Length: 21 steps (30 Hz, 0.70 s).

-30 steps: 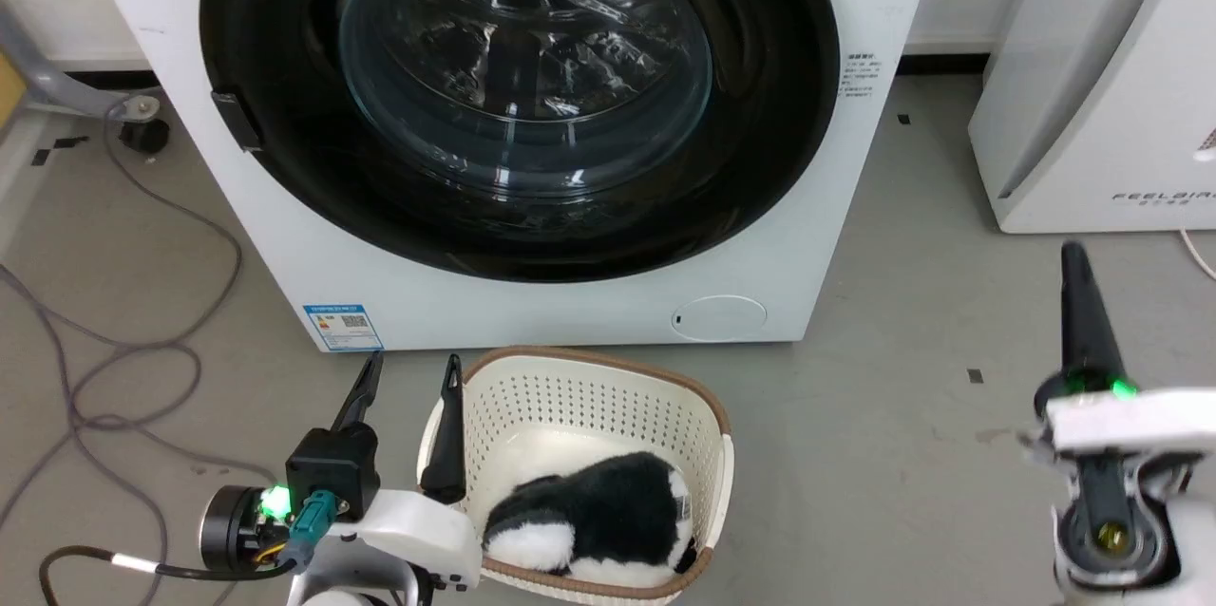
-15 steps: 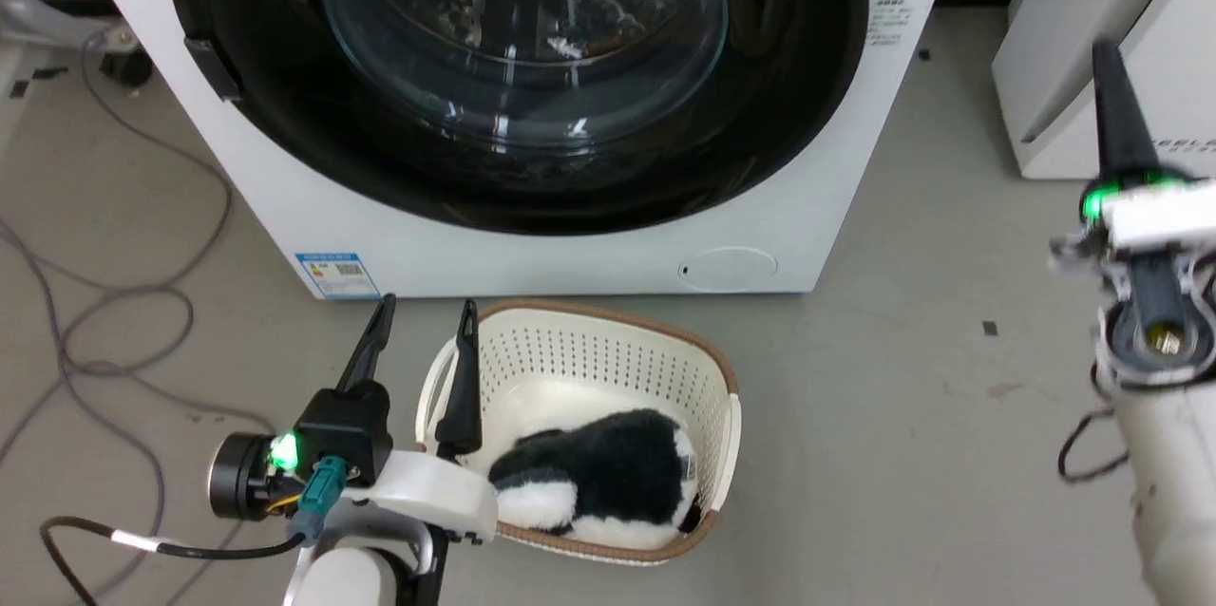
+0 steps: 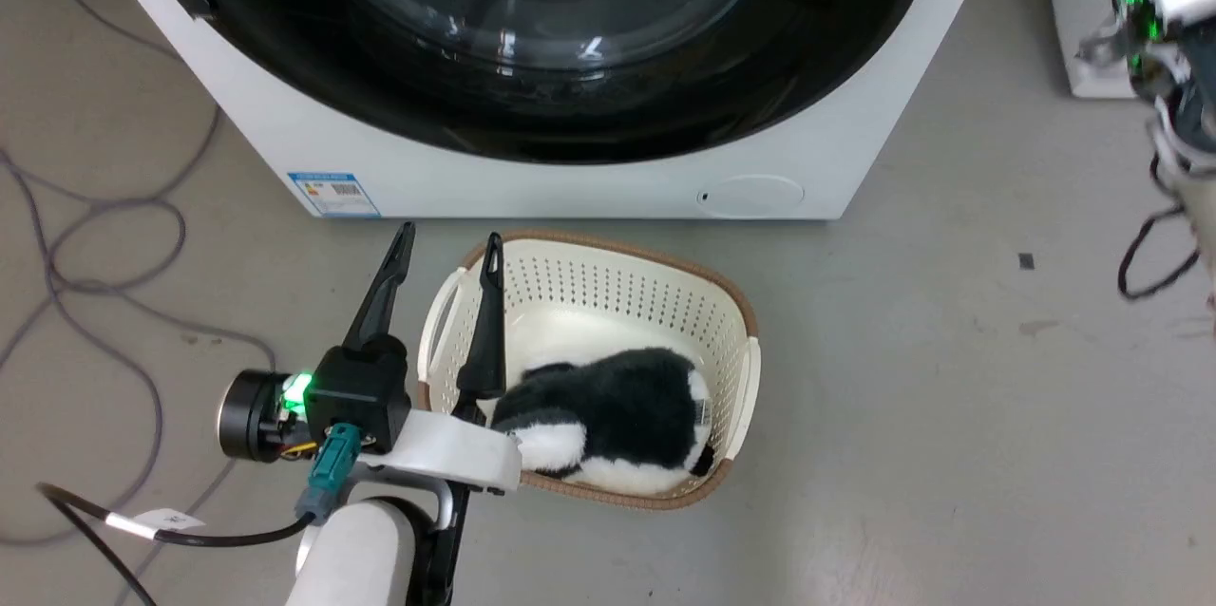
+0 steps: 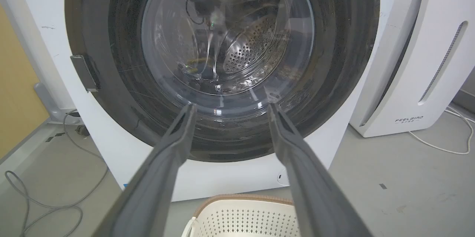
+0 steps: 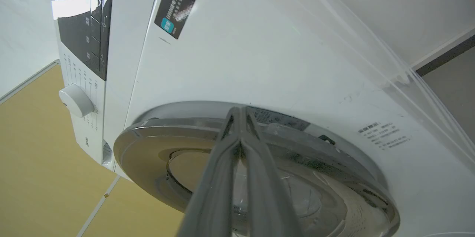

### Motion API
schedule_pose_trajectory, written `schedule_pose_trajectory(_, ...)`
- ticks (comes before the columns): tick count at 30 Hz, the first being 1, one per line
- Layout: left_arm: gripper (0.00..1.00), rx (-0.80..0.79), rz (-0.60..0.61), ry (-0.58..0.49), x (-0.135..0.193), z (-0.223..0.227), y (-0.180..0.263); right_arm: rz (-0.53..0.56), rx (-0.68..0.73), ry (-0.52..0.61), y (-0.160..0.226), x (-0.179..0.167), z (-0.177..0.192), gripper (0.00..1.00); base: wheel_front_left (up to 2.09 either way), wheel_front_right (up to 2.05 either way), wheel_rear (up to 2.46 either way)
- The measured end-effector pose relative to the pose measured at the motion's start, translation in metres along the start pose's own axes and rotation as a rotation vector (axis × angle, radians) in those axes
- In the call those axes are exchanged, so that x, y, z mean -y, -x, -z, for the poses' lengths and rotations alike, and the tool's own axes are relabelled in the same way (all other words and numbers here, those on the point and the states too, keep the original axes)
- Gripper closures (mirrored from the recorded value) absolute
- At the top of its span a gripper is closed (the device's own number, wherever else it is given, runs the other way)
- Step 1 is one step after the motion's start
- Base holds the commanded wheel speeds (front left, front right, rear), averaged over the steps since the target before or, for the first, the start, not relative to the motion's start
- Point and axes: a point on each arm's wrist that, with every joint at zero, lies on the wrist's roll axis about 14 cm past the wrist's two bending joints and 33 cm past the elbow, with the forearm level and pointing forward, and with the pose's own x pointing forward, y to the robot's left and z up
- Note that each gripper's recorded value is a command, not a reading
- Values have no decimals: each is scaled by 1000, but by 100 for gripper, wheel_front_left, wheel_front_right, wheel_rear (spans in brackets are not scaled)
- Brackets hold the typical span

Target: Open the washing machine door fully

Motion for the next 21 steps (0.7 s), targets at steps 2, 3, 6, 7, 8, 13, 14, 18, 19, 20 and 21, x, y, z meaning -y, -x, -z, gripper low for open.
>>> schedule_pose_trajectory(2,0,0,3,-1,0,2,-3,2,-49,1,-12,-2,6,100,0,0,0)
schedule_pose_trajectory(3,0,2,4,-1,1,3,-5,5,-73,5,-17,-3,9,100,0,0,0)
schedule_pose_trajectory(6,0,-2,4,-4,1,8,-8,15,-149,23,-32,-5,19,100,0,0,0)
schedule_pose_trajectory(7,0,-2,6,-3,1,9,-10,18,-177,28,-36,-6,22,100,0,0,0)
schedule_pose_trajectory(8,0,0,8,-3,2,9,-11,20,-202,32,-39,-7,25,100,0,0,0)
schedule_pose_trajectory(13,0,-9,16,2,5,17,-14,33,-315,61,-52,-10,39,100,0,0,0)
schedule_pose_trajectory(14,0,-9,17,3,5,18,-16,35,-333,66,-55,-10,41,100,0,0,0)
schedule_pose_trajectory(18,0,4,18,4,6,18,-22,43,-389,85,-64,-12,47,100,0,0,0)
schedule_pose_trajectory(19,0,4,21,5,7,19,-23,46,-403,91,-66,-12,48,100,0,0,0)
schedule_pose_trajectory(20,0,8,22,5,8,20,-25,50,-412,97,-68,-11,50,100,0,0,0)
schedule_pose_trajectory(21,0,8,23,6,9,21,-26,57,-422,109,-70,-9,51,100,0,0,0)
